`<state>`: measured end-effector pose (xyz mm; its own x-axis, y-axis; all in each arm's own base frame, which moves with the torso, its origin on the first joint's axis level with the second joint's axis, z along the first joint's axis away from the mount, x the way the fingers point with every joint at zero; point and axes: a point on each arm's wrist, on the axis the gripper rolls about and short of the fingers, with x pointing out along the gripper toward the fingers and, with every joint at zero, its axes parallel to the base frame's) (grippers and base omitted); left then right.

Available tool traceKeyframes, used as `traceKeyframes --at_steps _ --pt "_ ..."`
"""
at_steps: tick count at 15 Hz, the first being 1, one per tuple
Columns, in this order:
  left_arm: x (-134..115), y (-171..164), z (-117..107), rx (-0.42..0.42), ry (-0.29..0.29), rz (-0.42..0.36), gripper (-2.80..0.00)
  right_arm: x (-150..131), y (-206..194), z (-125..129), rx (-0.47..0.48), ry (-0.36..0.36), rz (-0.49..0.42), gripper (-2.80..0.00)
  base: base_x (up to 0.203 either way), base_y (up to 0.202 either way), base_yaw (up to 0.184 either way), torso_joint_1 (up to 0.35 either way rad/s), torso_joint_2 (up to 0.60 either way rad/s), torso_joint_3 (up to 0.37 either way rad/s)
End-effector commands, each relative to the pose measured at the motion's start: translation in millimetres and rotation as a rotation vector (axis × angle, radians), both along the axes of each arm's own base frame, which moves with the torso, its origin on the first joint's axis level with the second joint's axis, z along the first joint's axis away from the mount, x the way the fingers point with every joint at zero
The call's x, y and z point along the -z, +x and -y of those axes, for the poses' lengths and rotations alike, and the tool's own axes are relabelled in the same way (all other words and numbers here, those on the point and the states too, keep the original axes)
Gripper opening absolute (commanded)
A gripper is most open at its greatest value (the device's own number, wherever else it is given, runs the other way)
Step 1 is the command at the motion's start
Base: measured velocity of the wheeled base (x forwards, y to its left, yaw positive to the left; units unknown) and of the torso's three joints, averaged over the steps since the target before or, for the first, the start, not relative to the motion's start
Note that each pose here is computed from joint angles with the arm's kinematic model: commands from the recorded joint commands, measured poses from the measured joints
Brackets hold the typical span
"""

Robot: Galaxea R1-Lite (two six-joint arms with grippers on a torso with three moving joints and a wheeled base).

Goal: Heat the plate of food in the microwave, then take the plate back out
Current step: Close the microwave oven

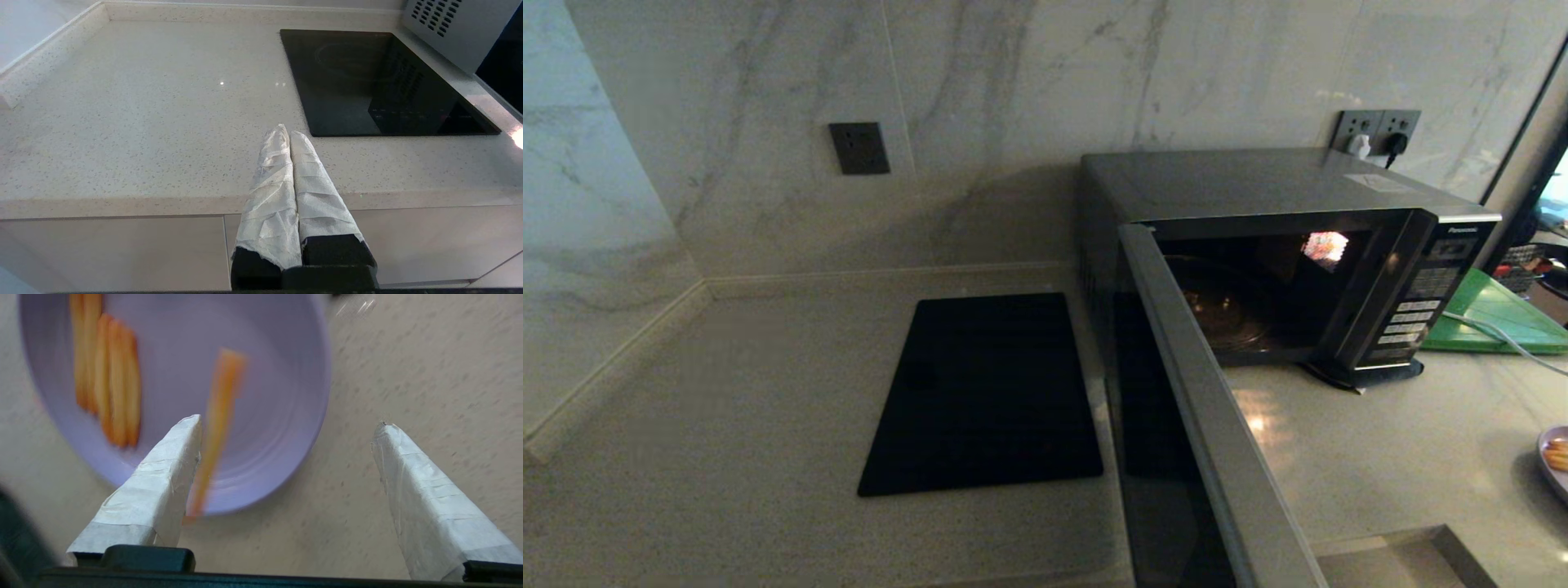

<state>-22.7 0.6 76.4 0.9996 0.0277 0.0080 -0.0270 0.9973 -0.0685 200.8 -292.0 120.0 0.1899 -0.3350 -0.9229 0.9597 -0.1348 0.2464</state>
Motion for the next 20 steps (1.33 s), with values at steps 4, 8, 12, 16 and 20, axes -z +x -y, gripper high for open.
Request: traceKeyframes --at_steps 4,8,12,16,20 --pt "0.0 0.0 0.0 -0.001 -0.001 0.0 -2.8 8.1 12.5 16.3 0.061 -0.121 -0.118 0.0 0.0 0.0 0.0 0.0 0.0 0.0" --pt "0.1 0.1 0.0 -0.001 -0.001 -0.002 -2.8 -13.5 16.2 8.8 0.013 -0.189 -0.081 0.0 0.0 0.0 0.0 0.0 0.0 0.0" --pt "0.0 0.0 0.0 -0.001 -0.001 0.0 -2.8 -85.4 3.7 -32.1 -0.103 -0.259 0.142 0.0 0.0 0.0 0.0 0.0 0.0 0.0" --pt "-0.1 0.1 0.0 -0.001 -0.001 0.0 -2.8 -151.8 -20.6 -108.2 -0.328 -0.414 0.275 0.0 0.0 0.0 0.0 0.0 0.0 0.0" --pt "-0.1 0.1 0.0 -0.001 -0.001 0.0 -2.8 -187.7 -53.3 -193.7 -0.611 -0.534 0.346 0.0 0.0 0.0 0.0 0.0 0.0 0.0"
